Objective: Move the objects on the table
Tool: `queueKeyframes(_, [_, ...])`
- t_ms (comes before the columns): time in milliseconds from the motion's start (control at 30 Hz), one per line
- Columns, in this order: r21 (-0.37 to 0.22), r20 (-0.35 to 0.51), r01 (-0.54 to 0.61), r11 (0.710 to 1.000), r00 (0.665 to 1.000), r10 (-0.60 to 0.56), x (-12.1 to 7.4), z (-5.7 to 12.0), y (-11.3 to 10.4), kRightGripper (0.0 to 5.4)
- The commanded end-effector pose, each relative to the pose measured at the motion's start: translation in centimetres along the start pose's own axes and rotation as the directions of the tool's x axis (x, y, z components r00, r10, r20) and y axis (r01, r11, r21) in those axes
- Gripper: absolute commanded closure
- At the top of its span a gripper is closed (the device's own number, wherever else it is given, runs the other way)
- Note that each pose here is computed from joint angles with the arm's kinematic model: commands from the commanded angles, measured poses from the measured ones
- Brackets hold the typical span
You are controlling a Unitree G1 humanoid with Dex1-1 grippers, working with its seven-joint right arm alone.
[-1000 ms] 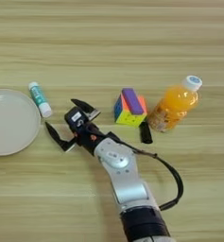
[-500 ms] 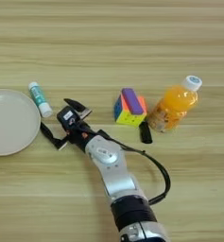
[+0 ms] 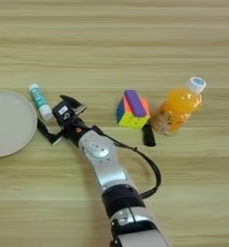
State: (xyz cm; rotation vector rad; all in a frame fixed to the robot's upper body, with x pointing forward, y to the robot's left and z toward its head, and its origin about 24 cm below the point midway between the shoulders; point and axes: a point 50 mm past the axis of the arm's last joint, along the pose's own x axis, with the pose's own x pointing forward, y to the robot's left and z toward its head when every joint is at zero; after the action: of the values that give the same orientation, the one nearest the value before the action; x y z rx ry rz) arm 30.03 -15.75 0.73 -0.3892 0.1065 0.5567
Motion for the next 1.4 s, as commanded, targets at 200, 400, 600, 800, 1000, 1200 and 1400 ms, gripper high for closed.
queueKeyframes(200, [0.009,-0.06,0.015,1.0,0.998,-0.015,1.2,-0.7,0.2,0.02])
queueKeyframes(400, [0.071,-0.118,0.023,0.997,0.993,-0.015,1.4,-1.7,0.3,0.39])
queueKeyframes(600, [0.192,-0.188,0.008,0.981,0.982,0.029,1.2,-3.0,0.6,0.99])
queueKeyframes(800, [0.242,-0.204,-0.003,0.97,0.977,0.054,1.2,-3.3,0.7,1.69])
queueKeyframes(1000, [0.248,-0.209,0.012,0.969,0.977,0.041,1.2,-3.4,0.5,2.35])
queueKeyframes(1200, [0.203,-0.188,0.077,0.976,0.981,-0.038,1.1,-2.8,-0.7,3.03])
queueKeyframes(1400, [0.202,-0.168,0.143,0.969,0.98,-0.109,0.5,-2.5,-1.9,3.67])
